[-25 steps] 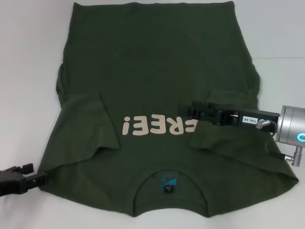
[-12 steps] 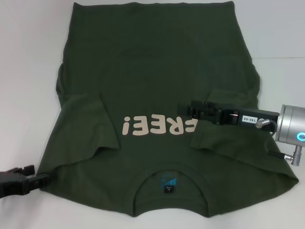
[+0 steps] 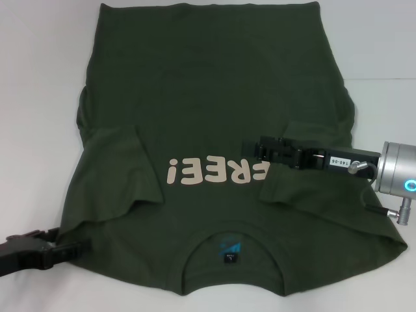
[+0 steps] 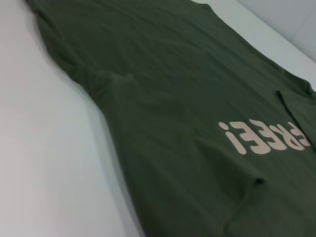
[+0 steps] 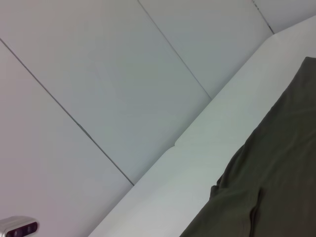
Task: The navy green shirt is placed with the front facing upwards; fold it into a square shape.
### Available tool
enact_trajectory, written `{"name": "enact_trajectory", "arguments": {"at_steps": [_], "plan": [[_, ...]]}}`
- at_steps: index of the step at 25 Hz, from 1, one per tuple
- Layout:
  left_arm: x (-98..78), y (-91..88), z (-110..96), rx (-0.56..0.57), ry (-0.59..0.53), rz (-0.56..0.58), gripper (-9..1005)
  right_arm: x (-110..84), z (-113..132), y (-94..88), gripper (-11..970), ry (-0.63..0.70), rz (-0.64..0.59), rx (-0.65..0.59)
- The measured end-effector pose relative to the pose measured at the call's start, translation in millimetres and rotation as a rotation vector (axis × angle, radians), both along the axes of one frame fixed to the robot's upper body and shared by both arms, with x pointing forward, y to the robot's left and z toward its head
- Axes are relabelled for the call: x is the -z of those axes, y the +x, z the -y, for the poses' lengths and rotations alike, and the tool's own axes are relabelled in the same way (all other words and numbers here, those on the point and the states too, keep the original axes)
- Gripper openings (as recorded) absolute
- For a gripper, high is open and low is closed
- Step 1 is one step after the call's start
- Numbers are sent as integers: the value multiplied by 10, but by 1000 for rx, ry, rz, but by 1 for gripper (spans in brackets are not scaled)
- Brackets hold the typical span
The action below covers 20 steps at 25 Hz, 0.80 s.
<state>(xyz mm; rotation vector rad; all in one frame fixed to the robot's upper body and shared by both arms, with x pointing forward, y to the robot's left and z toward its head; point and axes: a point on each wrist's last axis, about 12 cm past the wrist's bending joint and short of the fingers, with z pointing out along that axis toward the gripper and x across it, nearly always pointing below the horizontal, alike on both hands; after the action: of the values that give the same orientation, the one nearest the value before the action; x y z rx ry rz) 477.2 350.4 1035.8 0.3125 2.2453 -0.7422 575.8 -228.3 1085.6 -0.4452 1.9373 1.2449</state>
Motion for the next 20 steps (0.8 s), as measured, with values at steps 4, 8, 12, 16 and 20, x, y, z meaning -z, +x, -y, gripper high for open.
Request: {"name": "enact_trajectory", "arguments": {"at_steps": [4, 8, 12, 16, 20], "plan": [[-15, 22, 62, 36, -16, -1, 860, 3, 3, -3, 897, 0, -1, 1], [-27, 42, 95, 55, -20, 0, 859, 6, 6, -6, 897, 0, -2, 2], [-36, 64, 129, 74, -23, 0, 860, 10, 10, -10, 897, 0, -3, 3], [-42, 85, 177, 93, -40, 0, 860, 12, 19, -12, 897, -1, -3, 4], [-46, 92, 182, 96, -41, 1, 859, 15, 24, -14, 897, -2, -4, 5]]}}
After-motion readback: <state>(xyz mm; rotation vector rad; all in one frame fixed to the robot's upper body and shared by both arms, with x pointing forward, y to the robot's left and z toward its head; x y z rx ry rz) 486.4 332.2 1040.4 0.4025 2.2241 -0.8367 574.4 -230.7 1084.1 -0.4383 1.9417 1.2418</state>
